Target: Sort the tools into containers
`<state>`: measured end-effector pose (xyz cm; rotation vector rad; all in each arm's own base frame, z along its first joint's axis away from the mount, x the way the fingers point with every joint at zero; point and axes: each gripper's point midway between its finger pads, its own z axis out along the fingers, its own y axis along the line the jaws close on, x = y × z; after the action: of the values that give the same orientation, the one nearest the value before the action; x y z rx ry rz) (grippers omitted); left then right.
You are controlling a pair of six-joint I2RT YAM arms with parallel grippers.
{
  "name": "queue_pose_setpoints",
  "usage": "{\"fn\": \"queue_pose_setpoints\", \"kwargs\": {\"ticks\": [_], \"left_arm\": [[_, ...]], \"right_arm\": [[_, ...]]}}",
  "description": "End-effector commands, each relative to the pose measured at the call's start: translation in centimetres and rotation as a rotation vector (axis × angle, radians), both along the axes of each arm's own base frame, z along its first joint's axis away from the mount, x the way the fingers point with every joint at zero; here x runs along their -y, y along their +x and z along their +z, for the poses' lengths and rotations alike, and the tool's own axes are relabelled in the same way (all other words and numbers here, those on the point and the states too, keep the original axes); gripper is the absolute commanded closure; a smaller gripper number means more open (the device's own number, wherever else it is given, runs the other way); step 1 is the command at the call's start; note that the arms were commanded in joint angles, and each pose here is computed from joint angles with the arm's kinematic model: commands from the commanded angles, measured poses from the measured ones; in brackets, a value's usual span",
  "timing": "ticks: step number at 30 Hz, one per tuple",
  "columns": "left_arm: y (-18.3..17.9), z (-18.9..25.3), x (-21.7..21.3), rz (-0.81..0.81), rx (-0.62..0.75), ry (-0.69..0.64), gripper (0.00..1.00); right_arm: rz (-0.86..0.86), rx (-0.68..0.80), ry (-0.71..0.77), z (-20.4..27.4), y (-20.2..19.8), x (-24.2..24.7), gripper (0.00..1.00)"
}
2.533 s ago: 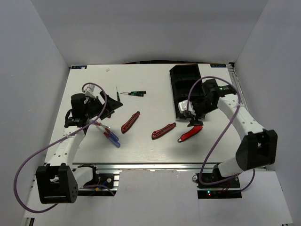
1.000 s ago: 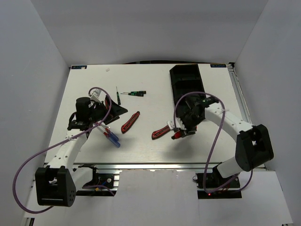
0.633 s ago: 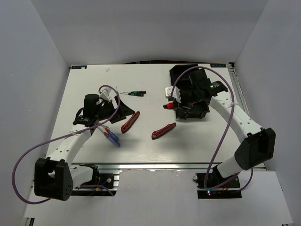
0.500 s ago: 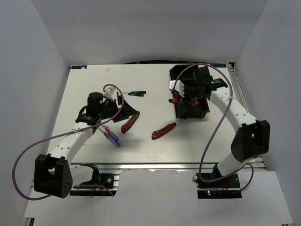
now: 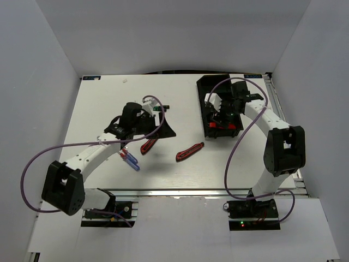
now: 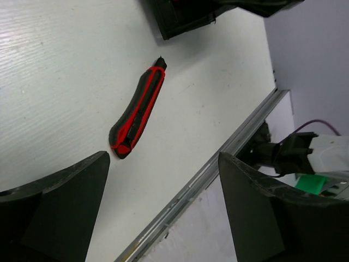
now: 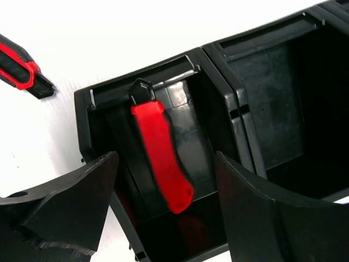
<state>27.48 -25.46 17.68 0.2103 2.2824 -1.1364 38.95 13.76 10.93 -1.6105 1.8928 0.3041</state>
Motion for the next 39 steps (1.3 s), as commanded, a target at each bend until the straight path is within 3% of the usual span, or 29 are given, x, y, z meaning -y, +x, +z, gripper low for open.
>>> {"fn": "queue_pose_setpoints", "kwargs": {"ticks": [1,5,9,12,18,27,33,39], "left_arm": [[0.4,0.1,1.4,-0.045,0.068,0.079,0.09],[0.0,-2.7,3.5,-0.143,0.08,0.211,0.15],[0.1,-4.2,5.4,-0.214,0.101,0.297,0.18],[0.2,-4.7,6.8,-0.263,0.119,0.333,0.18],[0.4,-5.4,9.5,-0.32,0.149,0.392,0.18],[0.2,-10.0,11.1,-0.347,0.124,0.566,0.18],[0.2,-13.0,11.0,-0.346,0.087,0.695,0.21],[0.6,-14.8,10.3,-0.332,0.076,0.797,0.31]], "right_arm": [[-0.046,0.022,0.08,2.0,1.6,-0.2,0.22],[-0.057,-0.018,0.235,5.6,1.6,-1.2,0.22],[-0.002,-0.133,0.444,9.0,-0.9,-2.3,0.21],[0.024,-0.17,0.51,10.0,-2.9,-2.7,0.21],[-0.011,-0.166,0.531,10.6,-4.0,-2.2,0.2],[-0.111,-0.149,0.527,10.3,-2.8,-0.2,0.17],[-0.128,-0.133,0.518,10.4,-2.3,0.4,0.16],[-0.131,-0.126,0.517,10.4,-2.4,0.4,0.14]]}}
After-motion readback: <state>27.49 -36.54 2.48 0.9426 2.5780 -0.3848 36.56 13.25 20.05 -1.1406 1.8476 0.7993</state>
